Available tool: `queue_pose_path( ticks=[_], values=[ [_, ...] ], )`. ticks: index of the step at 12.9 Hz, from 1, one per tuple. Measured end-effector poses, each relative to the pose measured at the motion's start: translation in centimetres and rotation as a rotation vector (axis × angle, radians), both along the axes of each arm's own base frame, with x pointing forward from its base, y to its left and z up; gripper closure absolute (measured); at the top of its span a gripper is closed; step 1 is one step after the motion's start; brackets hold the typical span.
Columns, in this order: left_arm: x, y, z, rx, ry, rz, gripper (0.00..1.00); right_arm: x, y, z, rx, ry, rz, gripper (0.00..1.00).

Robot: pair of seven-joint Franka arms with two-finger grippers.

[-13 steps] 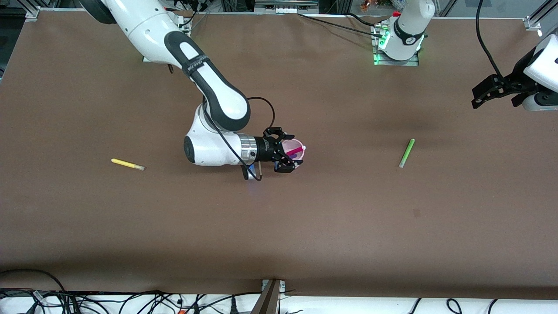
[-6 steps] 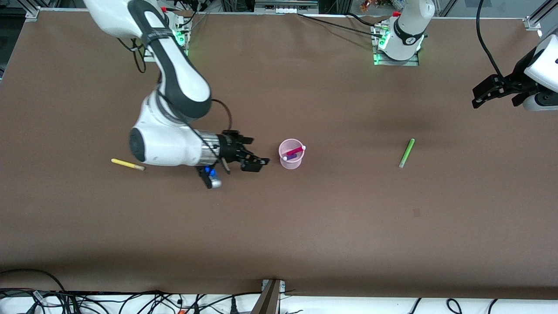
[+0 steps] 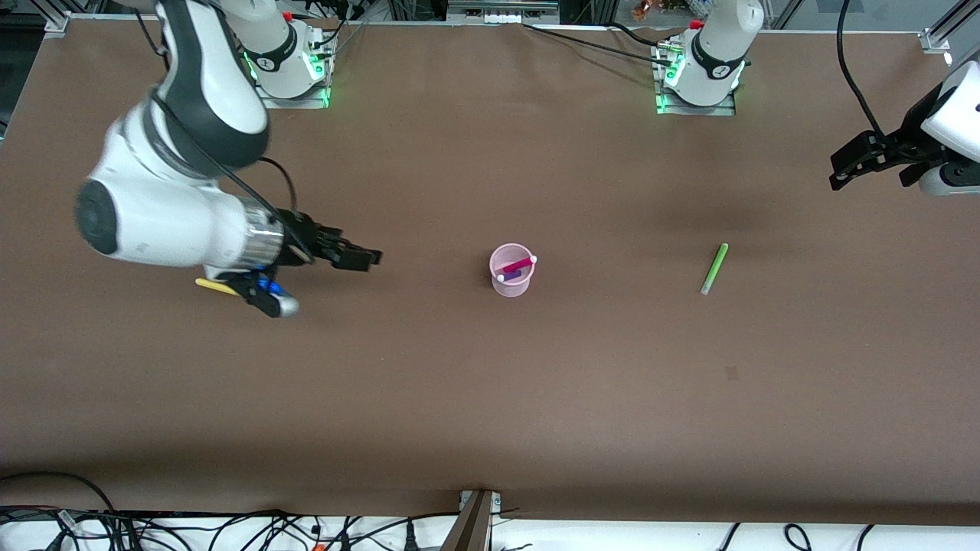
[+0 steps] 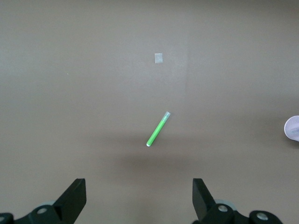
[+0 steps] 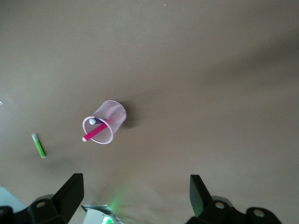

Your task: Organize pens into pink holder with both arms

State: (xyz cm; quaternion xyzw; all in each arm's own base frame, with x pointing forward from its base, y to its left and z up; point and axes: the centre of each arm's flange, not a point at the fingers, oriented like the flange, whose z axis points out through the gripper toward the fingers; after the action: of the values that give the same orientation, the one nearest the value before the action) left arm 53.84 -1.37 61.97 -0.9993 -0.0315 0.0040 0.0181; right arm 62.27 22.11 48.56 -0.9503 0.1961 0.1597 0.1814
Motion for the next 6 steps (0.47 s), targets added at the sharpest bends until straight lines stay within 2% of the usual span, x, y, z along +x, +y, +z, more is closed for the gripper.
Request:
queue_pose_path(
  ticks=[6],
  values=[
    [0.0, 0.0, 0.0, 0.0, 0.0, 0.0, 0.0, -5.1, -6.2, 6.7, -0.204, -0.199, 0.297, 0.0]
  ],
)
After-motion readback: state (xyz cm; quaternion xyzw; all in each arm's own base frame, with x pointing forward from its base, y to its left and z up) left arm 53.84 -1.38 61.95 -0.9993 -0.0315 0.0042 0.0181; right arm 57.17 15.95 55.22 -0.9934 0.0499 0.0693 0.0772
